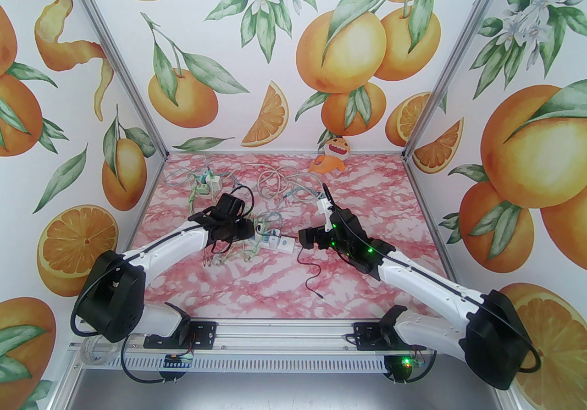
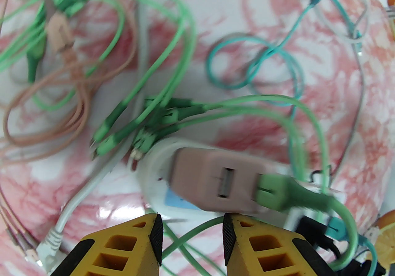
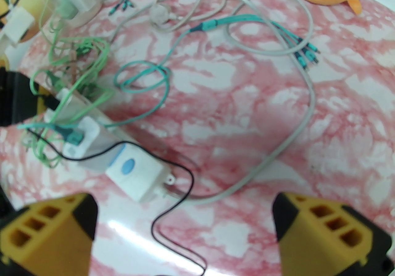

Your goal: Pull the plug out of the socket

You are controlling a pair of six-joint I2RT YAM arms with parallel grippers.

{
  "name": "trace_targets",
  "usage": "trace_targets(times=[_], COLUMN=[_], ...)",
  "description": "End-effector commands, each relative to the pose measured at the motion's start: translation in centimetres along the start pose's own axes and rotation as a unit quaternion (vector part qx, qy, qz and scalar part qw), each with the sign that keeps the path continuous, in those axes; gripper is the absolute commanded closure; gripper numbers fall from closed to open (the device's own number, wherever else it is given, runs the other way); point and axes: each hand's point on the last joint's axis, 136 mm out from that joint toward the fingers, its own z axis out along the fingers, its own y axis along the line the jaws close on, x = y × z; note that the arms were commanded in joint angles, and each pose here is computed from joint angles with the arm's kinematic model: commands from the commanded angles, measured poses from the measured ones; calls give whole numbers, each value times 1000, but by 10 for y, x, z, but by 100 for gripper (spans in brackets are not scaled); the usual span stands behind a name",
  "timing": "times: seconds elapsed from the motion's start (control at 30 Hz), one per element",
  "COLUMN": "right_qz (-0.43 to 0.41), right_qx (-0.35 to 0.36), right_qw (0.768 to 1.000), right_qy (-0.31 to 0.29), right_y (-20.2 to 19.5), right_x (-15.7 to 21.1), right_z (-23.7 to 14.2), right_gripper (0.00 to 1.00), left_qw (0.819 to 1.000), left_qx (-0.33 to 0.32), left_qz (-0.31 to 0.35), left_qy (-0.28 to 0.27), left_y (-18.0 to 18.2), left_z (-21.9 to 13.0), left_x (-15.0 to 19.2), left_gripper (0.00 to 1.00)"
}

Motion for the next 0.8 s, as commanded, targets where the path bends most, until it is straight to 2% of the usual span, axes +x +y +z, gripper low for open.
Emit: trace_targets(times=[0.0,0.2,0.27,0.3,0.4,0.43,0.53,0.77], right_qz=[-6,-4,-5,-3,-1,0,4,5], right_qx=[7,-5,-16,-23,-49,-58,-73,-77], right_qw=[1000,1000,1000,1000,998,997,995,993], right_qy=[0,6,10,15,36,47,73,92], right_y=[-3,3,7,10,22,26,34,40], right_x=[3,3,2,3,3,4,7,4], right_z=[-1,6,12,16,29,35,53,78], right_gripper=[0,0,0,2,25,33,52,54], left_qw=[999,999,998,998,998,998,997,998], left_qx=[-12,-27,-28,-24,-8,0,27,26], left_qz=[16,-14,-31,-37,-44,-47,-65,-52], left_qy=[-24,-39,-39,-38,-34,-29,-12,0], left_y=[8,43,53,55,53,50,42,26], left_z=[-27,-52,-52,-50,-41,-35,-16,3], left_x=[-11,-6,-5,-4,-6,-5,-1,5], left_gripper=[54,52,54,58,70,77,85,85])
